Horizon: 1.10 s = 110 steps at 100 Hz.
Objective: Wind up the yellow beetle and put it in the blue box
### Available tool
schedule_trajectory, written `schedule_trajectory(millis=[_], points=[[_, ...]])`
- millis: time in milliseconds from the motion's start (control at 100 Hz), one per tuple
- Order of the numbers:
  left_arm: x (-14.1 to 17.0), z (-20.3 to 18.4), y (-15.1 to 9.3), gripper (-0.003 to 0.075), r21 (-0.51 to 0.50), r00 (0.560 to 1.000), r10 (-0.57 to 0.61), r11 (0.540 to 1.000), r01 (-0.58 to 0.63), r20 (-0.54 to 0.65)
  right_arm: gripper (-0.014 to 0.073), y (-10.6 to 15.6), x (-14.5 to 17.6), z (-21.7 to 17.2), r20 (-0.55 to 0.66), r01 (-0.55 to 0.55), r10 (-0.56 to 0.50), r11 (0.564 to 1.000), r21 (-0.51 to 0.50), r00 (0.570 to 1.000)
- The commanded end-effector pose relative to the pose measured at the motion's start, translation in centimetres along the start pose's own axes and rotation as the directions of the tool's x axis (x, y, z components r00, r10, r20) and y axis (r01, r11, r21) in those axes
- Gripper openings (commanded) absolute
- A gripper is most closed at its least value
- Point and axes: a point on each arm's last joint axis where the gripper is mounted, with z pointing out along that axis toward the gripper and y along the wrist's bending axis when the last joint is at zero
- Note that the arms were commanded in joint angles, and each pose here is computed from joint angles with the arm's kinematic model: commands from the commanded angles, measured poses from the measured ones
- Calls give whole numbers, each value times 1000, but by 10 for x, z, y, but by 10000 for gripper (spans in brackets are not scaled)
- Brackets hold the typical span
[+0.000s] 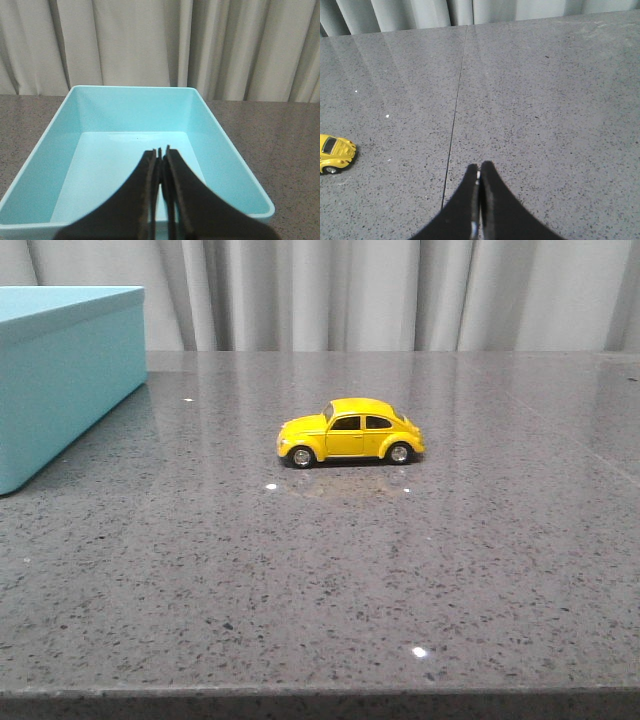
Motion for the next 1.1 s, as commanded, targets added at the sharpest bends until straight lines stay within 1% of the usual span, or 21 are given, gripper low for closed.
schedule_trajectory(millis=[0, 190, 310, 470, 540, 670, 820, 890, 990, 1040, 1090], points=[[-17, 0, -1, -19, 6, 996, -8, 1000, 7, 91, -58, 4, -22, 0, 58, 6, -5, 1000, -7, 998], [-17, 0, -1, -19, 6, 996, -8, 1000, 7, 91, -58, 12, -44, 10, -30, 16, -17, 999, -30, 999], [-17, 0, -1, -19, 6, 996, -8, 1000, 7, 91, -56, 22, -60, 23, -96, 32, -40, 997, -76, 995], [-17, 0, -1, -19, 6, 996, -8, 1000, 7, 91, -55, 42, -82, 43, -156, 50, -73, 988, -146, 985], [-17, 0, -1, -19, 6, 996, -8, 1000, 7, 91, -34, 51, -89, 52, -178, 58, -91, 982, -178, 980], [-17, 0, -1, -19, 6, 996, -8, 1000, 7, 91, 50, 71, -100, 68, -232, 74, -131, 969, -237, 964], [-17, 0, -1, -19, 6, 996, -8, 1000, 7, 91, 157, 94, -101, 90, -309, 90, -183, 952, -291, 933], [-17, 0, -1, -19, 6, 996, -8, 1000, 7, 91, 236, 105, -100, 100, -338, 88, -197, 946, -312, 920], [-17, 0, -1, -19, 6, 996, -8, 1000, 7, 91, 400, 122, -97, 113, -380, 68, -201, 940, -335, 903], [-17, 0, -1, -19, 6, 996, -8, 1000, 7, 91, 468, 129, -96, 119, -404, 58, -202, 939, -340, 892], [-17, 0, -1, -19, 6, 996, -8, 1000, 7, 91, 519, 136, -95, 126, -435, 50, -204, 939, -340, 877]])
